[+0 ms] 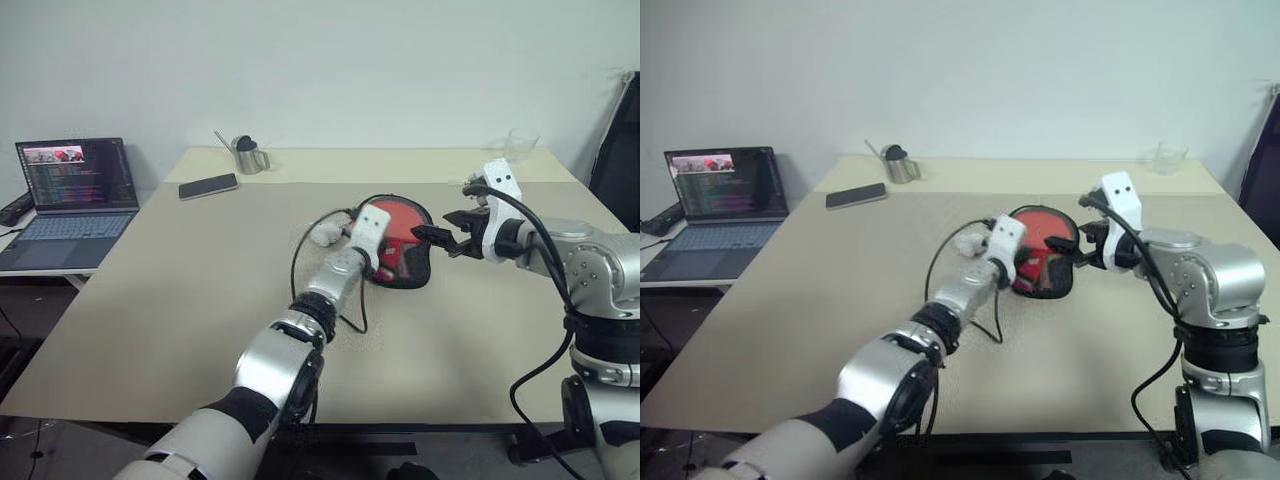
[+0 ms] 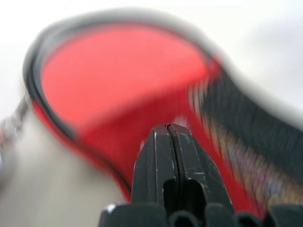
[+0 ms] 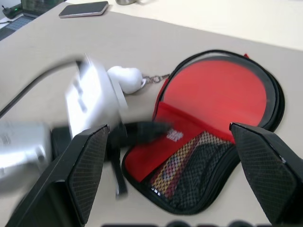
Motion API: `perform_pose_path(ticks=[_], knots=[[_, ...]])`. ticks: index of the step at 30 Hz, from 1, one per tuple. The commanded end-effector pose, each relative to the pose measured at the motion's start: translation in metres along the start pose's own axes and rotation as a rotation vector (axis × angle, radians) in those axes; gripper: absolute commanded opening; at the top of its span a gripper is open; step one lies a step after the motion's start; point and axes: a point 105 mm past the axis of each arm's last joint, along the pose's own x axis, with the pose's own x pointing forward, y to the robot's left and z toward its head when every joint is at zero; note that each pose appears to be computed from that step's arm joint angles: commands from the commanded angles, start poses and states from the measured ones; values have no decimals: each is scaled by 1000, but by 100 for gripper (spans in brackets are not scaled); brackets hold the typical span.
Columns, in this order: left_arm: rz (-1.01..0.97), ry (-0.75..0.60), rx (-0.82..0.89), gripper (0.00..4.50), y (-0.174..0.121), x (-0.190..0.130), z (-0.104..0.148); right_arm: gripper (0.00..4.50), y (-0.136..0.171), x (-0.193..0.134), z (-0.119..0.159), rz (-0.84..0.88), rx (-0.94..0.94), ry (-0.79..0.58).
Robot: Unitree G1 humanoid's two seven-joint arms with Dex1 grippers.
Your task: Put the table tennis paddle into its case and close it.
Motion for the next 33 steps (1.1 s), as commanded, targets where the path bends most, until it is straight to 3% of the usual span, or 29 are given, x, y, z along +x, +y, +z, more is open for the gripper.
perform_pose_path(ticks=[1, 4, 8, 13, 16, 27, 33], knots=[[-125, -233, 24, 4, 19, -20, 61, 450, -6, 2, 2, -33, 98, -47], [-310, -283, 39, 4, 27, -58, 73, 450, -18, 14, -18, -111, 230, -20], [-514, -189, 139, 4, 30, -120, 56, 450, -29, 31, -48, -205, 272, 32], [-503, -132, 52, 4, 48, -161, 49, 450, -39, 46, -63, -252, 316, 50], [-476, -126, 0, 62, 53, -171, 49, 450, -39, 53, -69, -236, 351, 60], [-420, -66, -34, 448, 53, -194, 37, 450, -30, 68, -84, -146, 586, 74], [-404, -63, -35, 448, 51, -199, 37, 450, -19, 74, -89, -66, 763, 78]])
